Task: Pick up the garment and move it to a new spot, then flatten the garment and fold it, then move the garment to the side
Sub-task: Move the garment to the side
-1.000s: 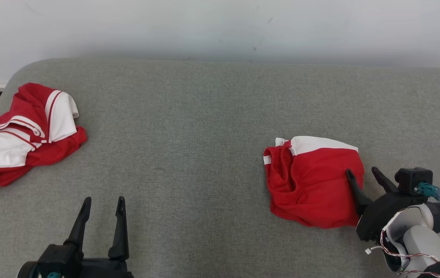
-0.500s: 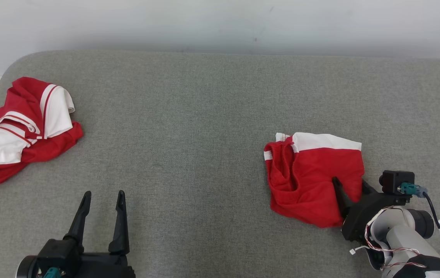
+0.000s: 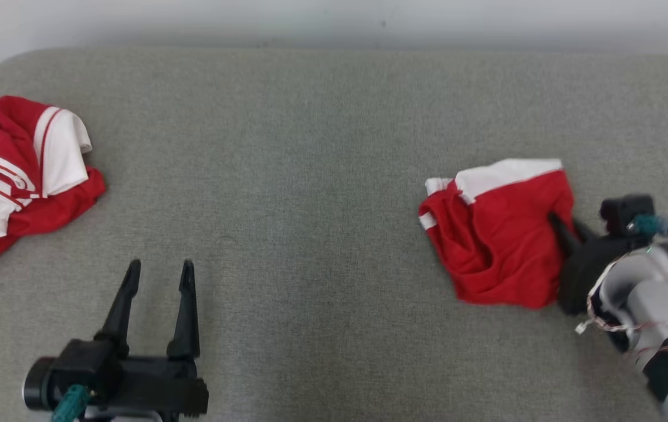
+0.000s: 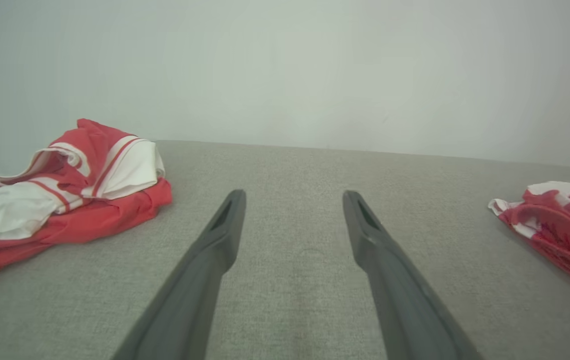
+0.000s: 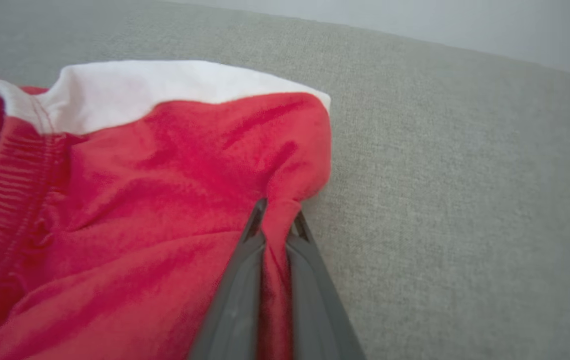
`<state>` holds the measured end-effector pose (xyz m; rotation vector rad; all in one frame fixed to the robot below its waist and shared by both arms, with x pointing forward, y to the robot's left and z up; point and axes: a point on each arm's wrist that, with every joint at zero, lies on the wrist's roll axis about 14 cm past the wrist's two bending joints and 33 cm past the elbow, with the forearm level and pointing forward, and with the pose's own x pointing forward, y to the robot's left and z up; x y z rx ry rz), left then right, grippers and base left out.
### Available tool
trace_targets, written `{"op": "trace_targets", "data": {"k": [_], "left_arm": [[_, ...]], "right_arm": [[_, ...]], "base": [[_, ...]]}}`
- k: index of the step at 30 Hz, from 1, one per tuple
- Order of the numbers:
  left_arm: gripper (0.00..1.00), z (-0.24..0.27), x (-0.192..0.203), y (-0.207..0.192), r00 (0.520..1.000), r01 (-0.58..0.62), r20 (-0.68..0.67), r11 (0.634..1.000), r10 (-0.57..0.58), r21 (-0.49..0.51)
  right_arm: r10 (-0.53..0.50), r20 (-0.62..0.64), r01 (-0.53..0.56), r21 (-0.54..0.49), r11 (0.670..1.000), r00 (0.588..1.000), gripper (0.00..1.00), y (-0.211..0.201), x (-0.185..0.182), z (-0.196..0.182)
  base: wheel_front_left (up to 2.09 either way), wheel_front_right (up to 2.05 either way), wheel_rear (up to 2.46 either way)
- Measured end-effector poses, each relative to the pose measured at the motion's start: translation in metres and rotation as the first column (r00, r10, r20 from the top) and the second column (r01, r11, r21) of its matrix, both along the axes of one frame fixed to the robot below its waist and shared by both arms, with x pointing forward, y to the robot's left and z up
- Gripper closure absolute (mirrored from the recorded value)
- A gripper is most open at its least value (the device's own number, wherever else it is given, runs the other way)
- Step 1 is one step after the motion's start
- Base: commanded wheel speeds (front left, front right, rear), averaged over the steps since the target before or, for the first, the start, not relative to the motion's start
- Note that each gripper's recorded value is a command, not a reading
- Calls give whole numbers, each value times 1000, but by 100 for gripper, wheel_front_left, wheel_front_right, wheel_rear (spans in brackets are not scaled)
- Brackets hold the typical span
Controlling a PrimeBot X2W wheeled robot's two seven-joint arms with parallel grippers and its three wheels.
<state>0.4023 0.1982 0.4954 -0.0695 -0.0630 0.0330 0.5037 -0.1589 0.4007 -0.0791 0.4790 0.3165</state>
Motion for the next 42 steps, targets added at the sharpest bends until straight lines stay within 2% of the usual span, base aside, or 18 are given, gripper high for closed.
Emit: {"op": "trace_targets", "data": {"k": [7,15,21,28,42], "left_arm": [[0,10,36,-14,997,48,59,999,-48,5],[0,-7,77,-29,992,105,65,994,-107,32],[0,-35,94,-40,990,139,28,990,-140,37],[0,-62,107,-62,979,202,0,979,-202,16],[0,-79,115,-71,973,233,-10,972,-233,10]], "right_arm": [[53,76,-39,-163,986,996,100,-43,51,22],[51,86,-21,-324,946,995,100,-106,90,26],[-21,98,57,-390,919,995,100,-161,100,36],[-90,92,124,-488,864,992,100,-218,87,47],[-93,112,142,-596,790,989,100,-243,105,64]], "base": [[0,0,0],[0,0,0],[0,0,0],[0,0,0],[0,0,0]]}}
